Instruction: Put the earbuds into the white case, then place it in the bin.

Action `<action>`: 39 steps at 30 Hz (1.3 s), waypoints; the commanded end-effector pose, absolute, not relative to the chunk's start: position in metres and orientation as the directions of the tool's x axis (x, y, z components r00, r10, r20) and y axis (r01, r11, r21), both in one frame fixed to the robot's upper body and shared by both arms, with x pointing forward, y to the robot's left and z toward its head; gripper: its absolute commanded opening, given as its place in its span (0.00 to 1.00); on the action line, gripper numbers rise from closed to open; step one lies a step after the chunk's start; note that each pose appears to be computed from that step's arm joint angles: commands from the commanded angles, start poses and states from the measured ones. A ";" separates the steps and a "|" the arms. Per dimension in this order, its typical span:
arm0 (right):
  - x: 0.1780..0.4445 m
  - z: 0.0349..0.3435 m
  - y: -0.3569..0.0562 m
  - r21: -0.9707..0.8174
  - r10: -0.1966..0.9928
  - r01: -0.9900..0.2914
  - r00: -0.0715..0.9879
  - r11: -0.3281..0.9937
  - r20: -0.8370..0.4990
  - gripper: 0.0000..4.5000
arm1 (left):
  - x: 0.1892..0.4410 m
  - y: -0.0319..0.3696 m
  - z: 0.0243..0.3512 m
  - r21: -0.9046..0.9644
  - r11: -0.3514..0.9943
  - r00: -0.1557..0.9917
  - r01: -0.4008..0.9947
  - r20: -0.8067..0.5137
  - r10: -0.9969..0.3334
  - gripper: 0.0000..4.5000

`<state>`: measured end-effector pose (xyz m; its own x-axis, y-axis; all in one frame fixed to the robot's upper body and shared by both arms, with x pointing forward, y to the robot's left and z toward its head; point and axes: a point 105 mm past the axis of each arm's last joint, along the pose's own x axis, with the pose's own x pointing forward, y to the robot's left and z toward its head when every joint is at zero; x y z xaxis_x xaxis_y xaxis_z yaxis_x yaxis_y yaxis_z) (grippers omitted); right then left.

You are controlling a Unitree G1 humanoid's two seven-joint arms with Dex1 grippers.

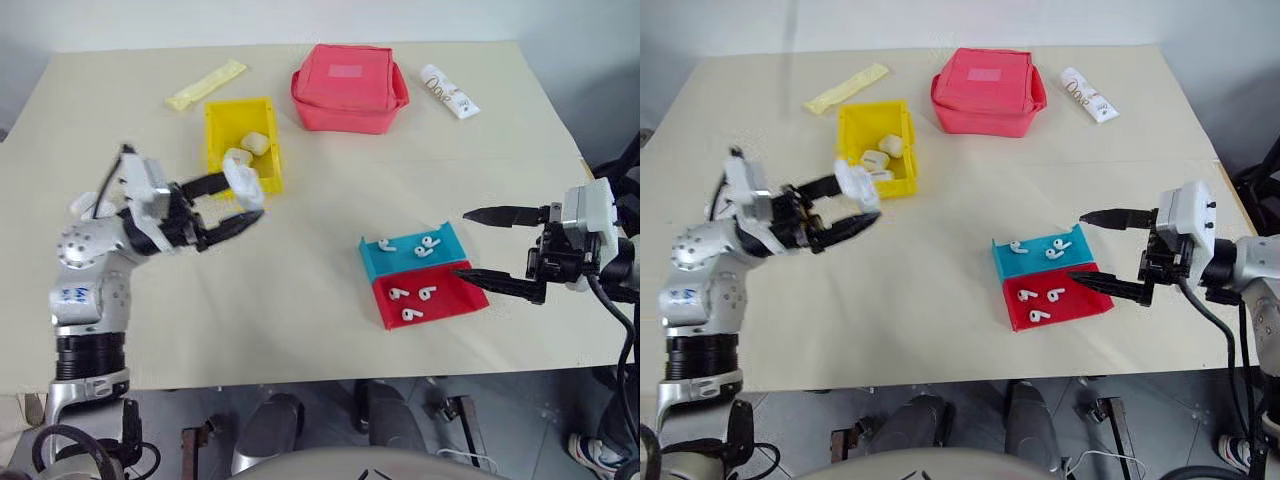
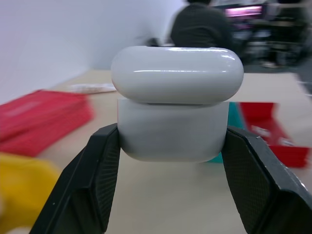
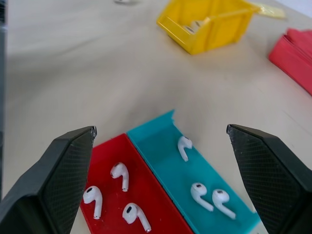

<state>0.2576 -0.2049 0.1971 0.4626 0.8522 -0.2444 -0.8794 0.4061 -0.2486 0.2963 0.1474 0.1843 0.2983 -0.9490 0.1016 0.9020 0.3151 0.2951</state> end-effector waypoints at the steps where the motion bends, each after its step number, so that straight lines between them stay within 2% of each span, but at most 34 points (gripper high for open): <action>1: 0.252 0.205 -0.206 -0.302 0.796 -0.828 0.549 0.473 -0.256 1.00 | 0.283 0.122 0.174 0.362 0.208 0.165 0.909 0.147 -0.975 0.61; 6: 0.239 0.194 -0.208 -0.324 0.723 -0.783 0.619 0.532 -0.308 1.00 | 0.283 0.097 0.160 0.387 0.174 0.103 0.905 0.198 -0.975 0.61; 11: 0.219 0.180 -0.213 -0.320 0.660 -0.767 0.642 0.556 -0.390 1.00 | 0.290 0.082 0.162 0.408 0.204 0.109 0.890 0.243 -0.964 0.61; 14: 0.210 0.179 -0.218 -0.322 0.633 -0.746 0.666 0.583 -0.395 1.00 | 0.290 0.079 0.163 0.406 0.219 0.121 0.887 0.253 -0.960 0.61; 17: 0.203 0.178 -0.228 -0.314 0.585 -0.710 0.700 0.630 -0.409 0.86 | 0.291 0.074 0.163 0.396 0.233 0.131 0.888 0.267 -0.955 0.61; 18: 0.200 0.177 -0.231 -0.308 0.574 -0.704 0.705 0.640 -0.418 0.86 | 0.290 0.073 0.163 0.391 0.231 0.131 0.891 0.267 -0.955 0.61; 24: 0.180 0.173 -0.239 -0.272 0.540 -0.692 0.704 0.669 -0.462 0.86 | 0.278 0.070 0.160 0.386 0.216 0.116 0.897 0.267 -0.957 0.61; 27: 0.172 0.168 -0.244 -0.250 0.519 -0.682 0.702 0.687 -0.488 0.75 | 0.275 0.069 0.159 0.384 0.206 0.106 0.900 0.265 -0.958 0.61; 33: 0.154 0.159 -0.254 -0.210 0.478 -0.661 0.692 0.720 -0.540 0.75 | 0.268 0.069 0.156 0.379 0.193 0.101 0.905 0.251 -0.963 0.61; 39: 0.160 0.163 -0.239 -0.205 0.518 -0.697 0.668 0.687 -0.534 0.75 | 0.266 0.068 0.157 0.375 0.203 0.110 0.905 0.253 -0.961 0.61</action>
<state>0.1566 -0.2482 0.1565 0.6777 0.5004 -0.5388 -0.6738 0.7160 -0.1825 0.2710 0.0704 0.1474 0.1257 -0.9642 0.2336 0.9176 0.2025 0.3421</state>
